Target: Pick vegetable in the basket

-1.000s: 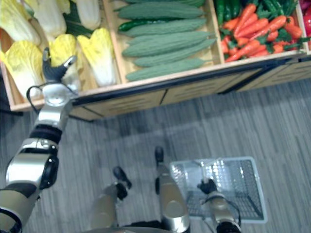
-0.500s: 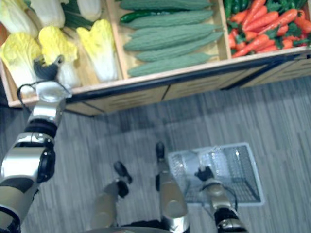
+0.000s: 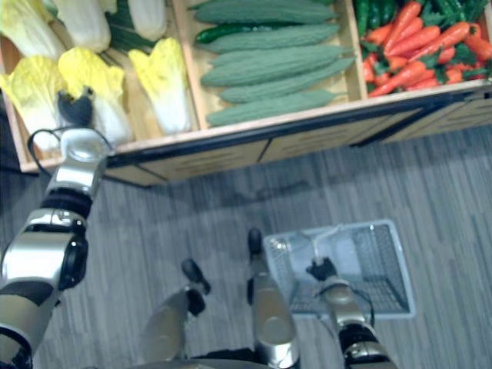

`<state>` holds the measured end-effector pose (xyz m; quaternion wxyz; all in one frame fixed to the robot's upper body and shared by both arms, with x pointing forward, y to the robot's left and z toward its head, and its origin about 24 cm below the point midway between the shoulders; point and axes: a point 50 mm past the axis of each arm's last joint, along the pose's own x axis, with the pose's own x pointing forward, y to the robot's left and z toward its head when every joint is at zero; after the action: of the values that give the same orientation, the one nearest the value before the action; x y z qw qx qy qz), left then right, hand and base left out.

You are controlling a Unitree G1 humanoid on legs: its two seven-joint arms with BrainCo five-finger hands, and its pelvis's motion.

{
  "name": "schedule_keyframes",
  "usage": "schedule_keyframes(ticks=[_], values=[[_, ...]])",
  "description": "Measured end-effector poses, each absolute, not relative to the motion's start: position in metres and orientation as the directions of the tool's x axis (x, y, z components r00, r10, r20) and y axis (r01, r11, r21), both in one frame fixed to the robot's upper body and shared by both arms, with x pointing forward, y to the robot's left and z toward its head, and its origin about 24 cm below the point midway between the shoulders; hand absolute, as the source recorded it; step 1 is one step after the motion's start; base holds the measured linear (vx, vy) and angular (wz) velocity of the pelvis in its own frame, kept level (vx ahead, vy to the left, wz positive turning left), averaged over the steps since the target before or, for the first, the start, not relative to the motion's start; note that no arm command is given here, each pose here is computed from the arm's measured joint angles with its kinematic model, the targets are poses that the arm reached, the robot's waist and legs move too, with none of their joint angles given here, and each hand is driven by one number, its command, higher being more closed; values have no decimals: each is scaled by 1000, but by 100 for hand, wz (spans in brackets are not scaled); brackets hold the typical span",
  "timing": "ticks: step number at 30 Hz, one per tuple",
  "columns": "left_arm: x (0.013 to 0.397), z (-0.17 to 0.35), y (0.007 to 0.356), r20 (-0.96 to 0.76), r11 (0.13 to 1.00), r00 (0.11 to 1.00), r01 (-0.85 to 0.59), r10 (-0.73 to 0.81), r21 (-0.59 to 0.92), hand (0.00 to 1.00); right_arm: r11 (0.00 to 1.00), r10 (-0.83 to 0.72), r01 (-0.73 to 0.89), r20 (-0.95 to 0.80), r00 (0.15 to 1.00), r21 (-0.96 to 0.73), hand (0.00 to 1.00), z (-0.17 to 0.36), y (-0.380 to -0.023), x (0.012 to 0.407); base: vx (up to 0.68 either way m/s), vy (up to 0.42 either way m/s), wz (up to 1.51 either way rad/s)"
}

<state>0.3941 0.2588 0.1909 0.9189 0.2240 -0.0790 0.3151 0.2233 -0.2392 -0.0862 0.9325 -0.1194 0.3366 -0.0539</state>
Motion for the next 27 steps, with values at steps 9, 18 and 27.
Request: schedule_keyframes(ticks=[9, 18, 27], values=[[387, 205, 210, 451, 837, 833, -471, 320, 277, 100, 965, -198, 59, -566, 800, -254, 100, -84, -244, 199, -47, -4, -7], [357, 170, 213, 481, 862, 833, -434, 273, 262, 100, 955, -223, 46, -606, 764, -294, 100, -92, -252, 171, 10, -10, -32], [289, 94, 193, 360, 929, 922, -249, 141, 273, 100, 927, -155, -58, -520, 840, -370, 100, -62, -254, 192, -10, 95, -112]])
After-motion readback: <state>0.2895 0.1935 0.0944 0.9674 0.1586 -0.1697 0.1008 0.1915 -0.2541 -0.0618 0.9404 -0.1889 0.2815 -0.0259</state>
